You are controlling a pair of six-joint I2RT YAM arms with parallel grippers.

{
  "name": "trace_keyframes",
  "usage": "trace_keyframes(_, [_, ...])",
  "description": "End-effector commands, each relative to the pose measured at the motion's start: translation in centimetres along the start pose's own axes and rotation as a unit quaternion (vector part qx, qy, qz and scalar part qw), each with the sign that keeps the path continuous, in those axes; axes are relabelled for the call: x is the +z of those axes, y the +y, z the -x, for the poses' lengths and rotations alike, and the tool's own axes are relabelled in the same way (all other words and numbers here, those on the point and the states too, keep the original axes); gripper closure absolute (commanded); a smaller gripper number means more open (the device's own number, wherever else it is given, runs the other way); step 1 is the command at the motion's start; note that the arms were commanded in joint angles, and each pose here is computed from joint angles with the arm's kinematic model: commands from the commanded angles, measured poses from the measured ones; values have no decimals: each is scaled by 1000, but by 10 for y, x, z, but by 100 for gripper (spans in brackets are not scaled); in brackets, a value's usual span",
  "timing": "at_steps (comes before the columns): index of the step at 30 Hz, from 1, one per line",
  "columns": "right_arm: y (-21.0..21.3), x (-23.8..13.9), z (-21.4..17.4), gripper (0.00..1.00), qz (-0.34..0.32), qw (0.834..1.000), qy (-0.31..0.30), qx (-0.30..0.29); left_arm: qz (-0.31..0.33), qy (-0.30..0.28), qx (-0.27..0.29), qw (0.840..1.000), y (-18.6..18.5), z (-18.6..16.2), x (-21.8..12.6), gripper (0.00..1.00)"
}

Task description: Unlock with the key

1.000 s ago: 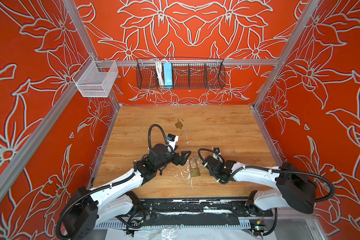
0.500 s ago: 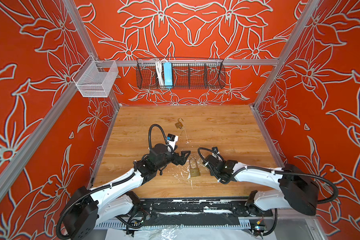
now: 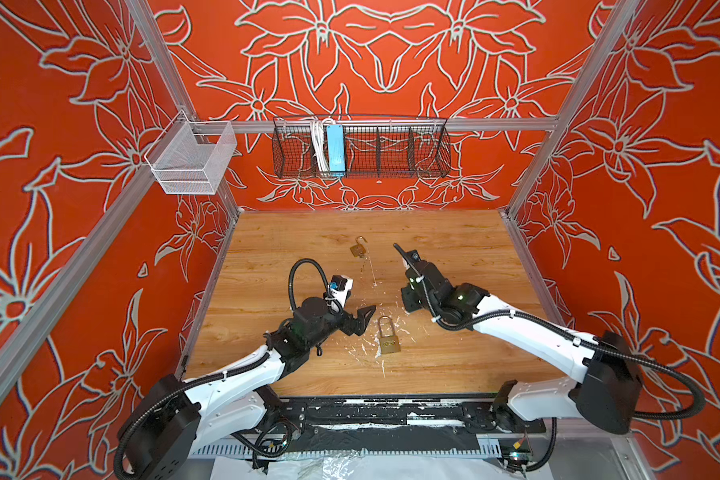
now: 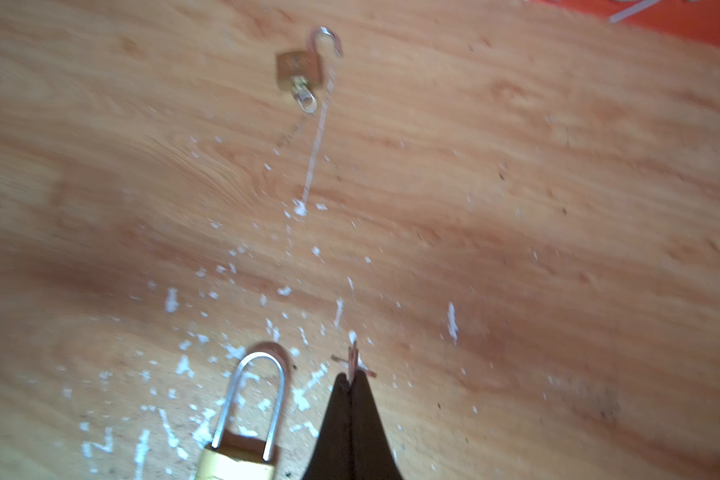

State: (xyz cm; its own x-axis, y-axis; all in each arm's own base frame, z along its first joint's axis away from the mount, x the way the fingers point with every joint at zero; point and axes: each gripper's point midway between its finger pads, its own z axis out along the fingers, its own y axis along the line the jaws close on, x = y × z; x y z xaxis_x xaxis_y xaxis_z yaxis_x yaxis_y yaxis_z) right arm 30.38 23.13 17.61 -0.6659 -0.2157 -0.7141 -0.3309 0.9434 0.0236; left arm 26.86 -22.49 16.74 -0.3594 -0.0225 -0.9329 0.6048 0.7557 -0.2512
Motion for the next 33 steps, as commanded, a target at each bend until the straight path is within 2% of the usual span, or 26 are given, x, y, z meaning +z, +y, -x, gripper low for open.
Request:
trace_keyframes(1, [21, 2, 11, 100, 59, 998, 12, -34, -25, -85, 66, 994, -8, 23, -5, 6])
trace_keyframes(4, [34, 3, 24, 100, 92, 994, 5, -51, -59, -97, 109, 988, -19, 17, -2, 10])
trace_keyframes(8, [54, 2, 31, 100, 145, 986, -16, -84, -79, -115, 158, 978, -25, 9, 3, 25])
trace_keyframes(9, [59, 1, 31, 100, 160, 982, -29, -91, -79, -118, 163, 976, -24, 8, 4, 29])
trace_keyframes(12, [67, -4, 24, 100, 203, 971, -91, -91, -95, -105, 174, 975, -28, -2, 11, 34])
trace_keyframes(16, [65, -23, 19, 100, 226, 964, -120, -76, -81, -116, 185, 973, -23, -3, 14, 40])
trace_keyframes(25, [63, -40, 12, 100, 247, 956, -147, -66, -117, -120, 212, 963, -41, -11, 12, 45])
trace_keyframes(29, [71, -44, 11, 100, 274, 948, -148, -59, -122, -137, 218, 959, -48, -9, 6, 48])
trace_keyframes(33, [75, -44, 10, 100, 286, 945, -148, -56, -103, -134, 216, 962, -44, -7, 8, 48])
